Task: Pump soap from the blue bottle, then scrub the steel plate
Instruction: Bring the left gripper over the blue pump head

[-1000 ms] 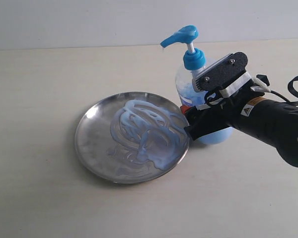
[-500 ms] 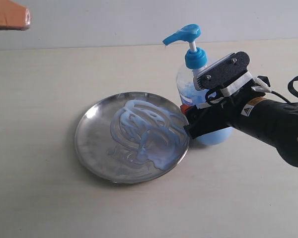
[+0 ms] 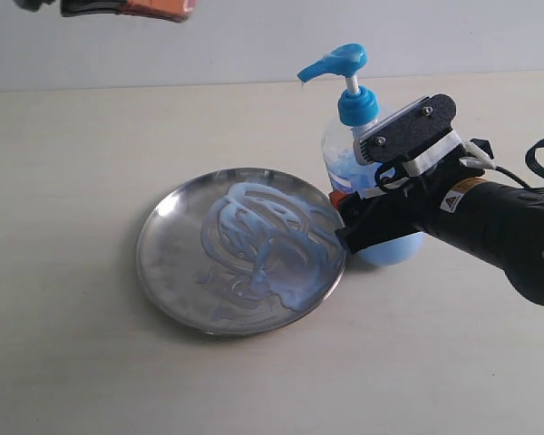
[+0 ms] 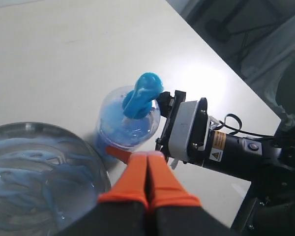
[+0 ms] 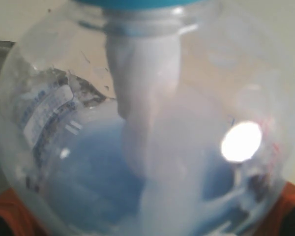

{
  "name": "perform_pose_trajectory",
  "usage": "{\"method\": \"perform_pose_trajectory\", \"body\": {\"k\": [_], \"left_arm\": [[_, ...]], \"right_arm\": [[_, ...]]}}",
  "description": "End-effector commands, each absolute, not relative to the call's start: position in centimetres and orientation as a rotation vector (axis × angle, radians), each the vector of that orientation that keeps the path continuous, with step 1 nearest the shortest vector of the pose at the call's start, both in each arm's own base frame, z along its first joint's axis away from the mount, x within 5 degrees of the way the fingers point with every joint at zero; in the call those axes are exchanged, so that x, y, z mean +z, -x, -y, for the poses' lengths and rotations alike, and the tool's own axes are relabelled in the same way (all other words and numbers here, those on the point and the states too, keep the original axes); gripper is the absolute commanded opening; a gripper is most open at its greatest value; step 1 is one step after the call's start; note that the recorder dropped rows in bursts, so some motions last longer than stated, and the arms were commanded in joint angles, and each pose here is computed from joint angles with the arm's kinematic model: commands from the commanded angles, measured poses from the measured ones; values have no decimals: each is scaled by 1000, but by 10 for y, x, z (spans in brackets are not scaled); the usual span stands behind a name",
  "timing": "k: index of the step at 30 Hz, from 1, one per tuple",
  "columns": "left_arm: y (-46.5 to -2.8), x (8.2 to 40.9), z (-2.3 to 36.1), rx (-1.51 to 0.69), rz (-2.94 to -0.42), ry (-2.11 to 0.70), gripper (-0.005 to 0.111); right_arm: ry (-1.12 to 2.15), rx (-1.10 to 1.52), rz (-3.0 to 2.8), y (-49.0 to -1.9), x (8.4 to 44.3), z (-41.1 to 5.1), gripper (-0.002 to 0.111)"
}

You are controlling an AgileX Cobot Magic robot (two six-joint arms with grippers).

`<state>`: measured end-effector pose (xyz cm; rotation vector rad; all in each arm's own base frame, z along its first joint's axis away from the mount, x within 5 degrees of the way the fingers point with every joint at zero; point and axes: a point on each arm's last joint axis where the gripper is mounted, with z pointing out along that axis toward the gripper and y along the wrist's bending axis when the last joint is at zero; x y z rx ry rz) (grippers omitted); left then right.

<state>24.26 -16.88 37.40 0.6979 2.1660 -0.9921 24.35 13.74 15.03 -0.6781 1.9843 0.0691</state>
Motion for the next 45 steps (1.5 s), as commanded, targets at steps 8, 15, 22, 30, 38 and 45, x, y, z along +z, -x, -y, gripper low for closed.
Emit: {"method": "perform_pose_trajectory", "body": {"k": [8, 15, 22, 30, 38, 45], "left_arm": [[-269, 371, 223, -983, -2147, -862, 0], [-279, 373, 244, -872, -2148, -930, 0], [-286, 369, 267, -805, -2161, -983, 0], [-293, 358, 284, -758, -2186, -1029, 0], [-299, 353, 289, -768, -2197, -1013, 0], [-300, 351, 291, -779, -2205, -1005, 0]], "right_arm": [[587, 52, -1767, -253, 175, -139, 0], [588, 52, -1770, -253, 175, -139, 0], [588, 52, -1770, -253, 175, -139, 0], [588, 52, -1767, -253, 175, -139, 0], [588, 52, -1767, -253, 175, -139, 0], [595, 52, -1765, -253, 175, -140, 0]]}}
